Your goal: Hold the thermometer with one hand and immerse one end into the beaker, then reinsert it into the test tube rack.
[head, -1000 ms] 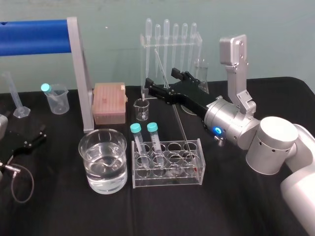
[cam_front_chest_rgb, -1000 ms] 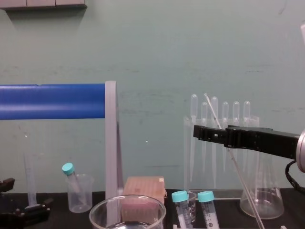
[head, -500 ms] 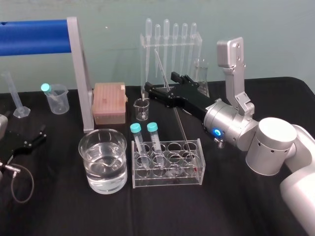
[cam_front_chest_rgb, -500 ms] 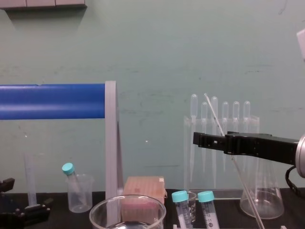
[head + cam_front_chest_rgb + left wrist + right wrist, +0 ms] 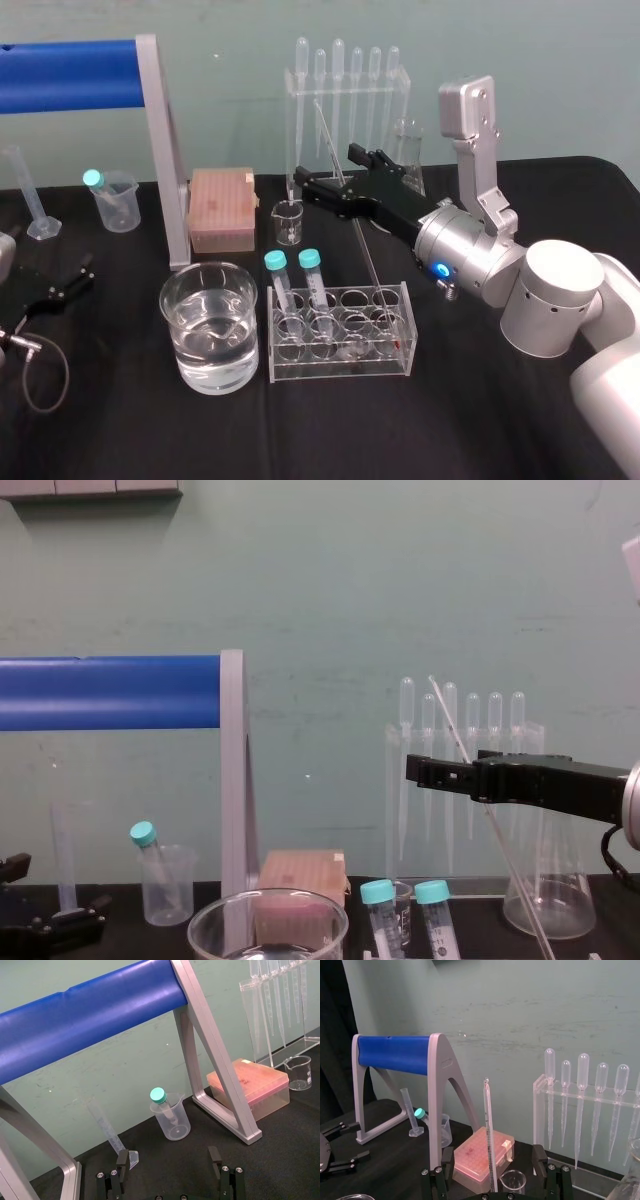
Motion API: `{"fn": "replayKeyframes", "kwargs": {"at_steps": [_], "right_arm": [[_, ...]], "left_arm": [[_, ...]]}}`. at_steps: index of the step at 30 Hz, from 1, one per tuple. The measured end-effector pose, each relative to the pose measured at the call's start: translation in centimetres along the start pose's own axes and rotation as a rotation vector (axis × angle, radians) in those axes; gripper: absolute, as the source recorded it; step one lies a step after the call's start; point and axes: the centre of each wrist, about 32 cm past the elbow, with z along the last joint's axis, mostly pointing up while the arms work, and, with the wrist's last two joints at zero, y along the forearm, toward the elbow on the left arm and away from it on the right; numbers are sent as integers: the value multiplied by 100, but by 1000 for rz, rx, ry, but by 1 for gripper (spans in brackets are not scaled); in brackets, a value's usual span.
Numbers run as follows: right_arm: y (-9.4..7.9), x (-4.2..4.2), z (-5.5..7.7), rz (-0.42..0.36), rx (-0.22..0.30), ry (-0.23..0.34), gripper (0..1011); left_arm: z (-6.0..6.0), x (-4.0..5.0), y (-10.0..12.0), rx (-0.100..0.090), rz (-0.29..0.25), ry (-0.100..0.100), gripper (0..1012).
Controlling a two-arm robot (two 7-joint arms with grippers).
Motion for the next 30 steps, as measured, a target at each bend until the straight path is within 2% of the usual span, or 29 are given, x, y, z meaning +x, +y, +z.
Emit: {"fn": "replayKeyframes", "kwargs": {"at_steps": [7,13,30], "right_arm": [[1,0,1,0,0,2,1003],[2,-1,1,0,0,3,908],[2,1,-1,-1,-2,5,367]], "left_arm": [[0,0,0,0,0,0,1008],[0,0,0,0,0,0,1008],[0,0,0,0,0,0,1008]]}}
